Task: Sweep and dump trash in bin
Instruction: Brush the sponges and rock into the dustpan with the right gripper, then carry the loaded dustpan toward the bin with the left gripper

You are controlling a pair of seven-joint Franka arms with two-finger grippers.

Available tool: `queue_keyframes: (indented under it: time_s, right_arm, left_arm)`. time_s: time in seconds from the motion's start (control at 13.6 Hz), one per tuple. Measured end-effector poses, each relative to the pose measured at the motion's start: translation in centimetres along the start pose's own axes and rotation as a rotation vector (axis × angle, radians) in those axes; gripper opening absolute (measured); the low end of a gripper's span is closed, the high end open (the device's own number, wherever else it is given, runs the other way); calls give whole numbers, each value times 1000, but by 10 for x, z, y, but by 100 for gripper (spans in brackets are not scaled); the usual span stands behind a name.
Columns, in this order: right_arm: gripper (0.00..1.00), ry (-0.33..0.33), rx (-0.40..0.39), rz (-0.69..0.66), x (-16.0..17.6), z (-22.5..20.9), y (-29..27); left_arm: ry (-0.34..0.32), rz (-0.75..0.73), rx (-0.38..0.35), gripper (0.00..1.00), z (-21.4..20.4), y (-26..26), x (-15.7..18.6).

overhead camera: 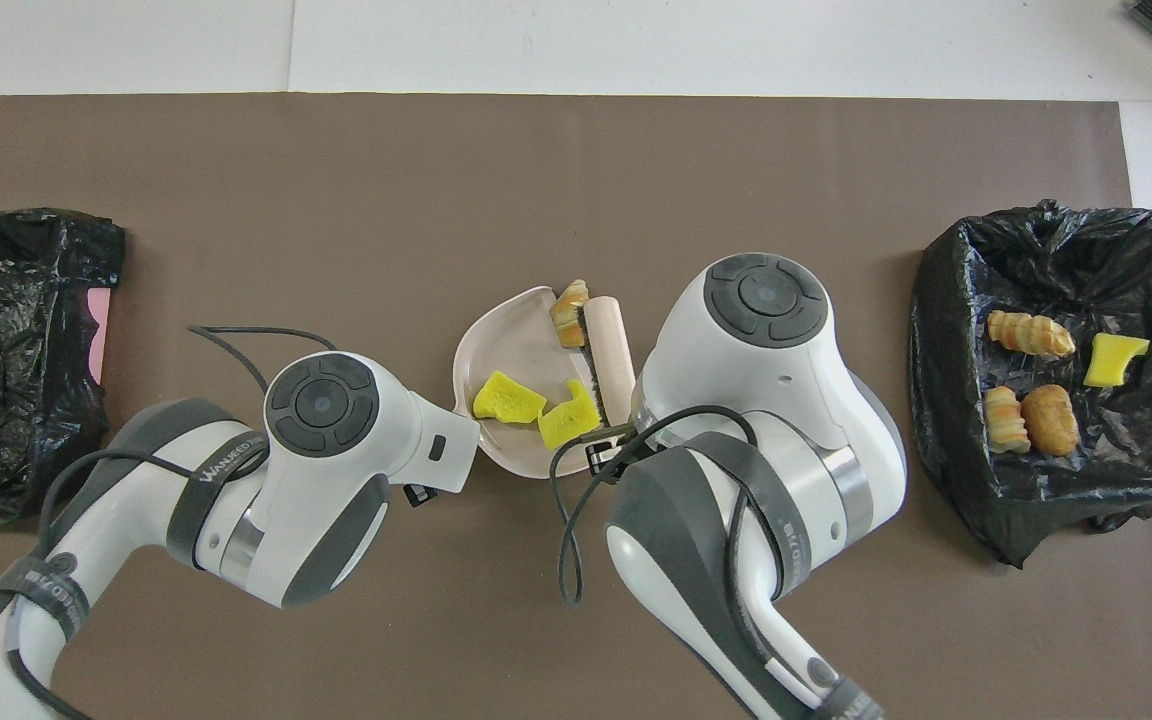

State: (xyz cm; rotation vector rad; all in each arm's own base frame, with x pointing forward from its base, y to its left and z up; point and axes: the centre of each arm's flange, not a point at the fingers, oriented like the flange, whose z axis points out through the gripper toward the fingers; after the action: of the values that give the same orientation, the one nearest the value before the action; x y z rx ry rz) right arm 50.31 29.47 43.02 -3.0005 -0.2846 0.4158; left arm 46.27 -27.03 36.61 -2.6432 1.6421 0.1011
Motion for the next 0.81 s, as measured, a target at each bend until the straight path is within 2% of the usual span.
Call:
queue_keyframes:
  time_s: [0.15, 0.44, 0.66, 0.81]
  right_arm:
    - [26, 23, -83, 18, 9, 9, 30]
    - [26, 62, -167, 10, 46, 45, 55]
    - [26, 41, -192, -100, 58, 76, 23]
    - [26, 34, -197, -196, 51, 84, -7]
  left_arm:
    - [-1, -9, 0, 32, 0, 0, 0]
    - [-3, -15, -2, 32, 1, 1, 0]
    - [-5, -17, -3, 32, 3, 1, -1]
    - [-6, -18, -4, 32, 3, 1, -1]
